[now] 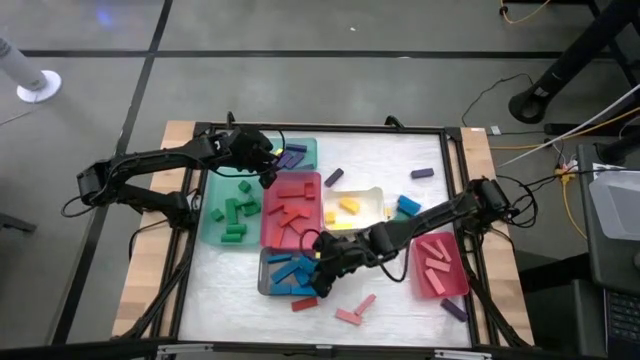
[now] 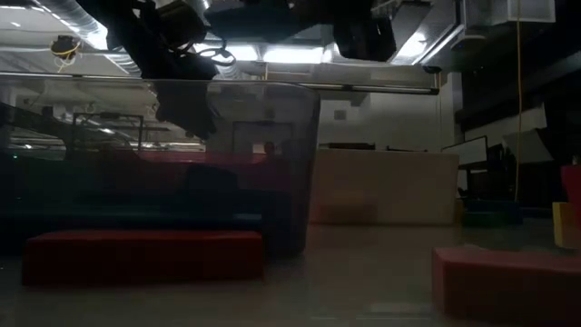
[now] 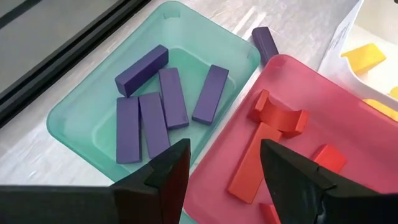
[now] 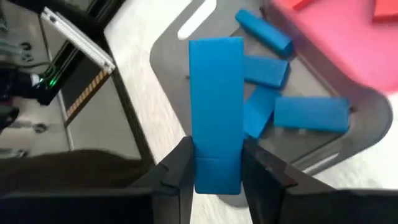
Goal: Sort blocks
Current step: Put the blue block into the black bin, then put the violet block into the top green bin
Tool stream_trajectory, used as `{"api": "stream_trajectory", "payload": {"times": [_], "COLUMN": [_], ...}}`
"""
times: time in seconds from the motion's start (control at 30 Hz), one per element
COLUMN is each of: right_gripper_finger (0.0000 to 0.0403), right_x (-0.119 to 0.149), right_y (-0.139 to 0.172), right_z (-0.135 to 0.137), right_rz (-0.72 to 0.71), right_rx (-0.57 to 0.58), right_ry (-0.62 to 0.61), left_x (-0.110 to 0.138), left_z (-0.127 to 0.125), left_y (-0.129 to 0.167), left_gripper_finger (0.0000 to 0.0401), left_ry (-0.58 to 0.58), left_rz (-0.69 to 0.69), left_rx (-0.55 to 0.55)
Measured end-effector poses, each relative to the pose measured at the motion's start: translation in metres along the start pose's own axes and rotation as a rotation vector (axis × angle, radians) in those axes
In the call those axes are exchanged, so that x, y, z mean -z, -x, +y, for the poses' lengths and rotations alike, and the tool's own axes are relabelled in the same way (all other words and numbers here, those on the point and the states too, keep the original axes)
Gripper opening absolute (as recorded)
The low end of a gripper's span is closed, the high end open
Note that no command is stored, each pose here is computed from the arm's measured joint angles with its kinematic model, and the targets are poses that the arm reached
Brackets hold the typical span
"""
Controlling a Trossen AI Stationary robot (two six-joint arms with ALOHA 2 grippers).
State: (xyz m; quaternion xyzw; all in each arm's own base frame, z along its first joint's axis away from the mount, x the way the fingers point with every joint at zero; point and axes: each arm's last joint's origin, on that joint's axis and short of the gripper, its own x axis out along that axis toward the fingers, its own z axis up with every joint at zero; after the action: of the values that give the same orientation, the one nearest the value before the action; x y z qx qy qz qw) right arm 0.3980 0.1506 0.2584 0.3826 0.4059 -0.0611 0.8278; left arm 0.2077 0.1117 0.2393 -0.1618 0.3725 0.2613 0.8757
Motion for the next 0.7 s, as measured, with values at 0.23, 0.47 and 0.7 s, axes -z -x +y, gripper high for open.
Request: {"api": "stream_trajectory", "payload": {"times": [0.23, 0.47, 0.7], "right_gripper_finger": [0.0109, 0.0159, 0.021], "right_x": [0.002, 0.003, -0.009], "right_y": [-0.006, -0.015, -0.017], "right_z": [-0.001, -0.005, -0.014], "right_rz": [-0.037, -0.024, -0.012], "right_rx": [0.038, 0.048, 0.053], "right_ry": [0.003, -0.001, -0.032], "left_x": [0.0, 0.0, 0.0], "left_z": [0.0, 0.0, 0.0], "left_y": [0.0, 0.0, 0.0], "left_gripper_finger": [0.0182, 0.0182, 0.0182], "left_ry": [0.002, 0.002, -0.001], "left_rz": [0.0, 0.0, 0.0], "left_rx": [0.0, 0.0, 0.0]}}
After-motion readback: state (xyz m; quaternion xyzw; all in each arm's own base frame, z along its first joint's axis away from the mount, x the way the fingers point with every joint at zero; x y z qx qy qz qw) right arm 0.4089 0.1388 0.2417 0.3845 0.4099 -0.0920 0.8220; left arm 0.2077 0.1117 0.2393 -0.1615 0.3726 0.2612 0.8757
